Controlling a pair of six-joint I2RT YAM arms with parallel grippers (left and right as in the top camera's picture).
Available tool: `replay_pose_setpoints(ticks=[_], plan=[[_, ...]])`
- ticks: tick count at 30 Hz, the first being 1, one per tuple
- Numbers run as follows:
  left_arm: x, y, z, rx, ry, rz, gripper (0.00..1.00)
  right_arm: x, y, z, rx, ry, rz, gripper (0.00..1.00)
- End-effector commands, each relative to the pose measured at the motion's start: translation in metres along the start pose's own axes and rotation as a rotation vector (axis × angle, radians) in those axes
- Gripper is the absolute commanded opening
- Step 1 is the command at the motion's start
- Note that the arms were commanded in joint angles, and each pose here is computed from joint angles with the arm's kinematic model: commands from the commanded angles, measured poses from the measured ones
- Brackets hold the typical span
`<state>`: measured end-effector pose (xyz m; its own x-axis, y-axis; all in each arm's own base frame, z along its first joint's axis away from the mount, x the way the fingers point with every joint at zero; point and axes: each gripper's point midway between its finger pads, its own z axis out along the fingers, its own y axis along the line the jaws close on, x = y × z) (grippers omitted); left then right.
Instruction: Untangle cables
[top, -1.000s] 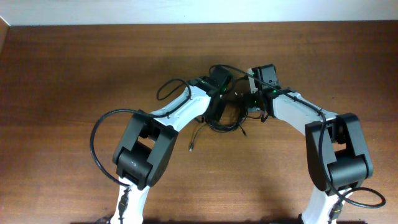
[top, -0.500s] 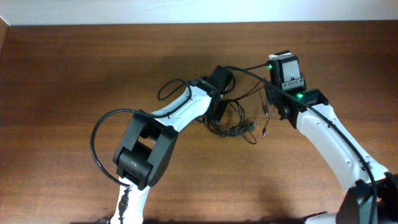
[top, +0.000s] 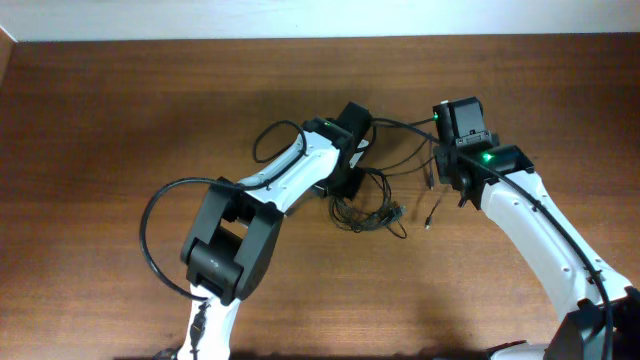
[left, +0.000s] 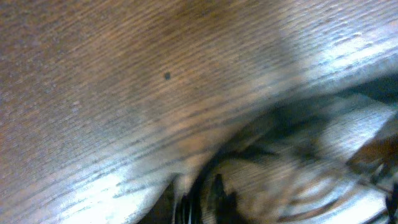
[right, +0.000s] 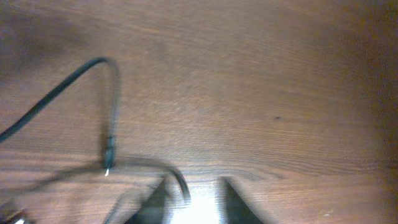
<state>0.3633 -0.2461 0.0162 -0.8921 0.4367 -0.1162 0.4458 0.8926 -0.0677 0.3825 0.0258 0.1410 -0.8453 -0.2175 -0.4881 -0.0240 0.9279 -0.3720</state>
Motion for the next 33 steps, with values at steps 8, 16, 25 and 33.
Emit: replay_pose_setpoints(ticks=[8, 16, 25, 33], plan=[[-0.022, 0.001, -0.078, 0.046, -0.136, -0.015, 0.75, 0.010, 0.074, -0.022, -0.470, 0.066, 0.122, 0.88], [-0.004, 0.118, -0.070, -0.008, -0.084, -0.336, 0.95, 0.037, 0.103, -0.042, -0.700, 0.206, 0.141, 0.93], [0.017, 0.158, -0.050, -0.010, -0.056, -0.544, 0.00, 0.046, 0.149, -0.049, -0.821, 0.224, 0.193, 0.04], [0.014, 0.158, -0.050, -0.010, -0.069, -0.551, 0.06, 0.059, 0.231, -0.044, -0.958, 0.204, 0.037, 0.04]])
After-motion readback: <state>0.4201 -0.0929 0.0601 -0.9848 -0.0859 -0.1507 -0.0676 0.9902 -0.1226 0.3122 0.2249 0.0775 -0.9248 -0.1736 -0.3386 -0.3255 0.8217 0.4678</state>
